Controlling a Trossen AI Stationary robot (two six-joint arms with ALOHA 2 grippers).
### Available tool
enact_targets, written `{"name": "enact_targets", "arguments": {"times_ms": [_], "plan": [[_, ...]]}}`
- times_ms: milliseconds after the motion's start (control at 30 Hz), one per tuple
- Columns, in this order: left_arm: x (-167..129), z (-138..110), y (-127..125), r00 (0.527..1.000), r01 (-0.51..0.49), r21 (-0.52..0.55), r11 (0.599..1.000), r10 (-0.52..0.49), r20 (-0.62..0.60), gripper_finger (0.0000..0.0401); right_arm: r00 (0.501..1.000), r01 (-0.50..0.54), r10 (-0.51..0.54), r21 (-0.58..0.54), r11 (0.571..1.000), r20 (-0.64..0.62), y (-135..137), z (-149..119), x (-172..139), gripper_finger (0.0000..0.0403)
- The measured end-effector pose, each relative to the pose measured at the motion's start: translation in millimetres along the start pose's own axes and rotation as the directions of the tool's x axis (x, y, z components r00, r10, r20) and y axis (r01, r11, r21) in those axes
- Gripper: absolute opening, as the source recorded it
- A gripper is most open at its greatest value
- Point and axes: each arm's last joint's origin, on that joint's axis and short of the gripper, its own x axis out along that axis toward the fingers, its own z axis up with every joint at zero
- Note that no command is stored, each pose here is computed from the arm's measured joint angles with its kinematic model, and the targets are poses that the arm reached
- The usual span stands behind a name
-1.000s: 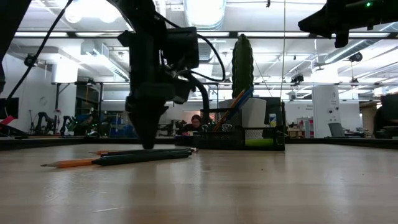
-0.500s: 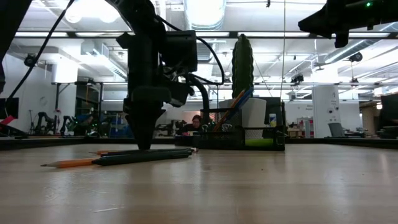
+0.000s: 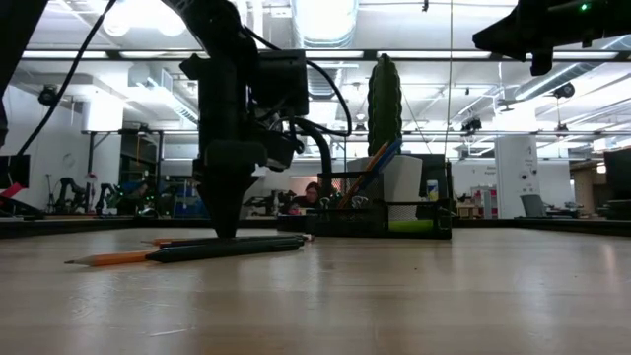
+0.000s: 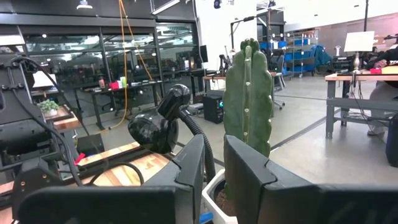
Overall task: Pick and place office supplies into organizer
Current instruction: Put the top orange pencil into the black desk organizer
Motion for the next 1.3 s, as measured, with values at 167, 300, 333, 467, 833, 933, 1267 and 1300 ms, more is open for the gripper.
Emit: {"name": "enact_targets", "arguments": {"times_ms": [167,300,333,467,833,933,1267,1300], "plan": [[0.2,-0.2,0.4,1.0,-0.004,-0.001,1.0,0.004,-0.001,0.0081,1.0,0.0,0.0,0.0,1.0,0.0,0.0,0.0,0.0,0.0053],[0.2,0.0,0.1,1.0,0.004,-0.001,1.0,-0.004,-0.004,0.0035,1.0,0.0,0.0,0.0,1.0,0.0,0.0,0.0,0.0,0.0053],[0.1,0.1,-0.1,1.0,0.005,-0.001,1.0,-0.005,-0.004,0.0024,1.0,0.0,0.0,0.0,1.0,0.0,0.0,0.0,0.0,0.0053],[0.0,0.1,-0.2,1.0,0.007,0.0,1.0,-0.007,-0.004,0.0007,1.0,0.0,0.0,0.0,1.0,0.0,0.0,0.0,0.0,0.0053],[-3.5,-0.8,-0.3,1.0,0.014,0.002,1.0,-0.014,-0.006,0.0001,1.0,0.0,0.0,0.0,1.0,0.001,-0.1,0.1,0.0,0.0053],[-7.5,-1.8,-0.6,1.0,0.024,0.003,1.0,-0.024,-0.002,0.0002,1.0,0.0,0.0,-0.001,1.0,0.001,-0.1,0.1,0.0,0.0053],[-17.3,-2.4,-0.1,0.999,0.027,0.025,0.999,-0.028,0.03,0.0002,1.0,0.0,0.0,-0.002,1.0,0.001,0.0,0.1,0.0,0.0053],[-18.1,-2.5,0.0,0.999,0.027,0.024,0.999,-0.028,0.033,0.0002,1.0,0.0,0.0,-0.001,1.0,0.001,-0.1,0.1,0.0,0.0053]]}}
